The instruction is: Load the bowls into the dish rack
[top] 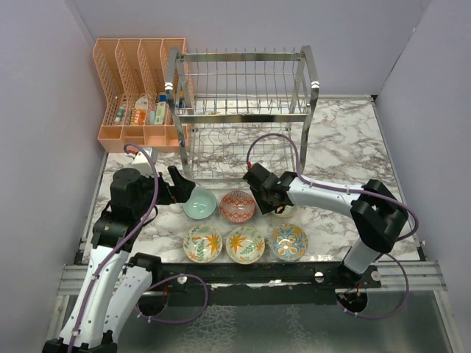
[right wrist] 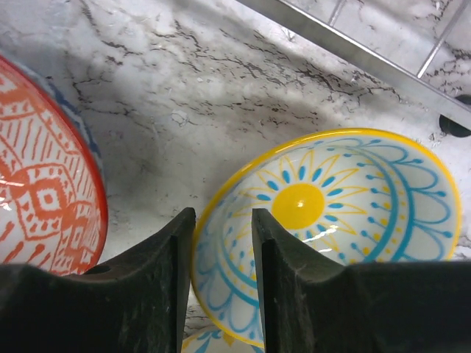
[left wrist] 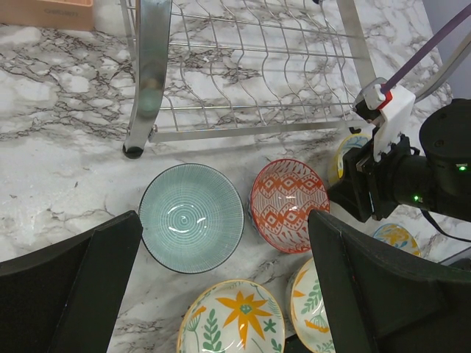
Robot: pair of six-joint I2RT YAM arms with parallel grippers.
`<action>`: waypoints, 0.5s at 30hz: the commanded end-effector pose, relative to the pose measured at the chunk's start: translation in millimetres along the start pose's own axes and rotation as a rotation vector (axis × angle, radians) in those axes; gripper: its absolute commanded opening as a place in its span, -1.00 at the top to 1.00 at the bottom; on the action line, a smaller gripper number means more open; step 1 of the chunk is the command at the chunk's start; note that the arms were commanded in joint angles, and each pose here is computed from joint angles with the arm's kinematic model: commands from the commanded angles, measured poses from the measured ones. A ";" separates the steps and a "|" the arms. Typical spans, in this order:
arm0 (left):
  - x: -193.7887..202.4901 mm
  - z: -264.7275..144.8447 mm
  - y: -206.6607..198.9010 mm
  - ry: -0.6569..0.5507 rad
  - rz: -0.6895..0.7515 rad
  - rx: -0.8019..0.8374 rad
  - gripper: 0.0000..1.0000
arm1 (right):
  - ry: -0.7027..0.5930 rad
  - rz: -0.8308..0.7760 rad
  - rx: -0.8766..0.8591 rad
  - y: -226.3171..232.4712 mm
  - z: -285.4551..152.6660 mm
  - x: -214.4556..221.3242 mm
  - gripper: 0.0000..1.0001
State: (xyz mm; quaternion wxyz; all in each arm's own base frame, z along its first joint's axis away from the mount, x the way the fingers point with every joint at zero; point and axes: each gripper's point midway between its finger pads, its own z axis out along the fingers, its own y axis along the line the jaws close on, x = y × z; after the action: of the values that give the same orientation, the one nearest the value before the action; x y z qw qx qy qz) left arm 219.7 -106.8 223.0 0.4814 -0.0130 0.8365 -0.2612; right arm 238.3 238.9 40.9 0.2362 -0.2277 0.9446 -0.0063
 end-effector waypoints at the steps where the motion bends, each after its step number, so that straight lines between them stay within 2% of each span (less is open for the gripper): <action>1: -3.1 -0.1 3.1 -0.029 0.011 -0.014 -0.99 | -0.003 0.003 0.066 -7.4 1.8 -3.5 0.34; 6: -2.9 -0.1 3.6 -0.030 0.011 -0.015 -0.99 | 0.008 0.004 0.075 -8.5 3.0 -1.6 0.64; 9: -3.5 -0.6 3.4 -0.033 0.012 -0.015 -0.99 | 0.015 0.010 0.079 -9.2 0.4 -1.2 0.93; 15: -6.6 -1.9 2.1 -0.042 0.014 -0.014 -0.99 | -0.004 0.043 0.079 -14.5 -24.5 -9.3 0.98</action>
State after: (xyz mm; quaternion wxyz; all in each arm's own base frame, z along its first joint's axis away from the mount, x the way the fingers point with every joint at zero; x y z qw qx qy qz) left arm 219.3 -105.0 222.5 0.4846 -0.0154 0.8358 -0.2577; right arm 244.9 224.8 49.3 0.2414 -0.2183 0.9439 -0.0550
